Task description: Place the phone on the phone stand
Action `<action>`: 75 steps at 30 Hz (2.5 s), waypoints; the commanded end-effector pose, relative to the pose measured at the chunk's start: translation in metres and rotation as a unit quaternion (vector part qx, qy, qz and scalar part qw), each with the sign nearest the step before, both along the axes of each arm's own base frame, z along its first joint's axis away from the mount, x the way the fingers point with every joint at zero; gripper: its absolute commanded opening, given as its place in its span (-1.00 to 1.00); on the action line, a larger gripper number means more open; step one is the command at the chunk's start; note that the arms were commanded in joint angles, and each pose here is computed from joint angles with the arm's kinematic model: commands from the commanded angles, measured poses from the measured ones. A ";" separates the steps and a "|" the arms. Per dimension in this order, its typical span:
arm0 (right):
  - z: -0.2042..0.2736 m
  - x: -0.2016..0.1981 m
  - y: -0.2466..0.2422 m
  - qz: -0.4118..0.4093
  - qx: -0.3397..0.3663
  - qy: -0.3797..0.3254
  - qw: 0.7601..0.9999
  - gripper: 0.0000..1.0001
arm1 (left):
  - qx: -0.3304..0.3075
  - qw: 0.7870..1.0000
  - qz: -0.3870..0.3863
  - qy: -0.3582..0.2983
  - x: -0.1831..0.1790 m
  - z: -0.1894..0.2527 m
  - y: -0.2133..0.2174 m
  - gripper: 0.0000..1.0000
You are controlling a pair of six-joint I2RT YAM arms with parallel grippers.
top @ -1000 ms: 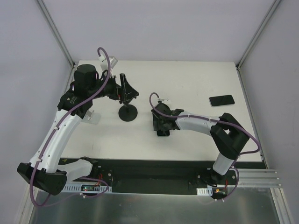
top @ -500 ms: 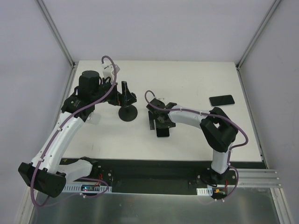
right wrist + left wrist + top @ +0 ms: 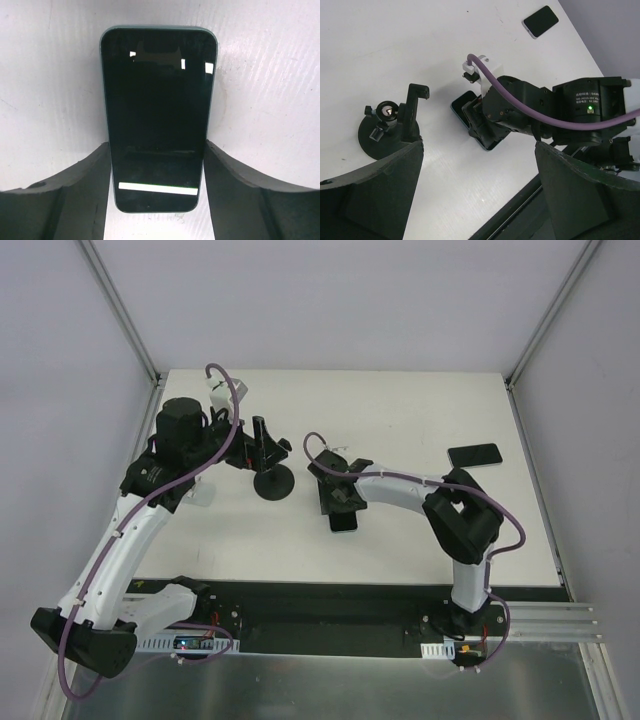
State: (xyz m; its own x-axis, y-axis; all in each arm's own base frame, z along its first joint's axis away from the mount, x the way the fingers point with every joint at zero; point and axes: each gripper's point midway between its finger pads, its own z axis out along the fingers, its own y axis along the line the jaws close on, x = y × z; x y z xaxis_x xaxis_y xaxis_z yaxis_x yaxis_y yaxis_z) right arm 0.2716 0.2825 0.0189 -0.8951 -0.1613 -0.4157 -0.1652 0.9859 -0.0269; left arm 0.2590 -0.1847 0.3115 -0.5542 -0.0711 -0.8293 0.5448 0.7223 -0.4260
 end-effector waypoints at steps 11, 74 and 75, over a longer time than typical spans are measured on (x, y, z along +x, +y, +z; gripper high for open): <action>0.068 0.002 -0.010 0.086 -0.013 -0.251 0.964 -0.99 | 0.029 0.999 -0.027 -0.019 0.003 -0.013 -0.017 0.84; 0.312 -0.157 0.109 0.177 0.712 -0.279 0.620 0.91 | -0.336 0.931 -0.059 -0.130 -0.128 0.056 -0.020 -1.00; 0.310 -0.153 0.102 0.159 0.719 -0.283 0.615 0.88 | -0.339 0.930 -0.061 -0.130 -0.130 0.056 -0.019 -1.00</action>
